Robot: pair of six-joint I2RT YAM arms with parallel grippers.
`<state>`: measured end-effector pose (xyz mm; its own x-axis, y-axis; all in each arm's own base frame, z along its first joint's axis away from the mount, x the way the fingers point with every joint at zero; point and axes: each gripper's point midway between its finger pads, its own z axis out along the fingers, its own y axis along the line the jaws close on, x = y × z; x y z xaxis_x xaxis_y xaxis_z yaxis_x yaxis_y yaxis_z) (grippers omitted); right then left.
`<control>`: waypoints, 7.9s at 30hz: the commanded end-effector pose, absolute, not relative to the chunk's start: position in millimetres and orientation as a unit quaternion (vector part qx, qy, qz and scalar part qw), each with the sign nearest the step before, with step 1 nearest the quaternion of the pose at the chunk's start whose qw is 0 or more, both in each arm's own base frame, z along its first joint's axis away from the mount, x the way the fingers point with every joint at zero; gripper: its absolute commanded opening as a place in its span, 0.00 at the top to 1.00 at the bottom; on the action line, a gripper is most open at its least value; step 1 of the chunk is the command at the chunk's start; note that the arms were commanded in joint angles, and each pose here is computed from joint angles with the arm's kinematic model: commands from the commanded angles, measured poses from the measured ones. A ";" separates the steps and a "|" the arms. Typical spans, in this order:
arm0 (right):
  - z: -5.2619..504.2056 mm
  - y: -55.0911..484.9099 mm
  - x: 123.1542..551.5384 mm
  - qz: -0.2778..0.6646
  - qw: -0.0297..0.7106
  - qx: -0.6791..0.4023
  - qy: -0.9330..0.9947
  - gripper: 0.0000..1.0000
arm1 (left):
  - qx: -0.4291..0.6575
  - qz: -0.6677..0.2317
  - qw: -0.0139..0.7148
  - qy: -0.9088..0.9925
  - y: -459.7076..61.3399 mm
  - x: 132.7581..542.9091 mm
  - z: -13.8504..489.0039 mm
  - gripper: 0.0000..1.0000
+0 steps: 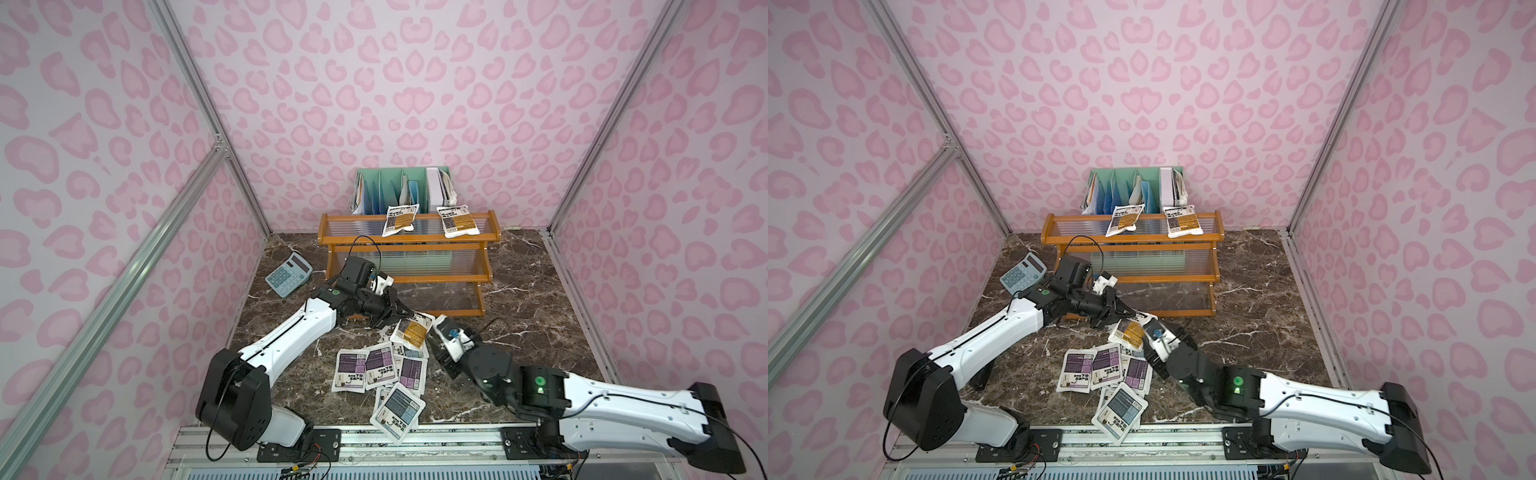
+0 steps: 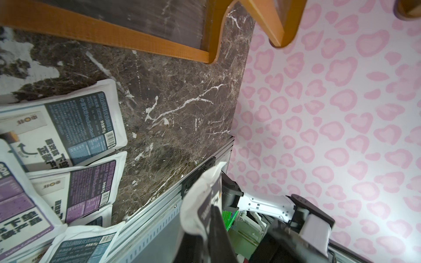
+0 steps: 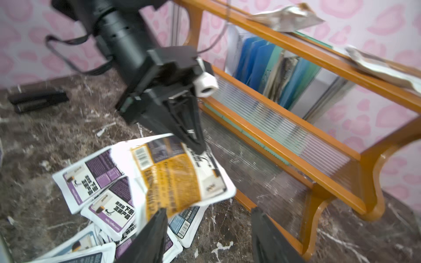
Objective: Place the bagged coffee beans on the shelf by color
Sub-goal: Pick up the bagged coffee beans at the center of the board, then place the bagged coffee beans on the shelf, then pick up the bagged coffee beans at the center of the board.
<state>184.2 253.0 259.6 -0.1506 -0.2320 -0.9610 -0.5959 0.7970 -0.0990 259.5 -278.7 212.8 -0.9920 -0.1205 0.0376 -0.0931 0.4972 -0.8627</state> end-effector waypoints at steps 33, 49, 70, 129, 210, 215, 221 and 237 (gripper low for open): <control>310.0 328.8 212.2 0.571 0.407 -0.272 0.659 0.44 | -0.149 -0.562 0.365 0.727 -212.6 306.5 337.0 1.00; 300.3 347.6 231.8 0.561 0.415 -0.284 0.658 0.45 | -0.160 -0.595 0.354 0.704 -210.2 308.5 343.2 1.00; 301.6 369.2 236.4 0.596 0.394 -0.290 0.636 0.73 | -0.155 -0.575 0.362 0.717 -203.4 304.0 335.2 1.00; 347.8 479.7 420.9 0.421 0.400 -0.252 0.774 0.99 | -0.254 -0.083 0.335 0.903 -55.6 255.0 207.2 0.65; 93.4 356.0 181.1 0.459 0.150 -0.397 0.780 1.00 | -0.049 -0.203 0.142 0.968 -172.6 243.1 120.6 0.54; 138.8 348.3 201.2 0.470 0.201 -0.385 0.769 1.00 | -0.040 -0.265 0.175 0.947 -170.1 247.1 154.4 0.53; 187.7 354.5 236.9 0.496 0.260 -0.360 0.746 1.00 | -0.066 -0.338 0.217 0.913 -161.8 251.8 178.3 0.52; 219.3 398.7 335.8 0.493 0.357 -0.272 0.746 1.00 | -0.180 -0.297 0.285 0.894 -114.6 268.6 187.3 0.53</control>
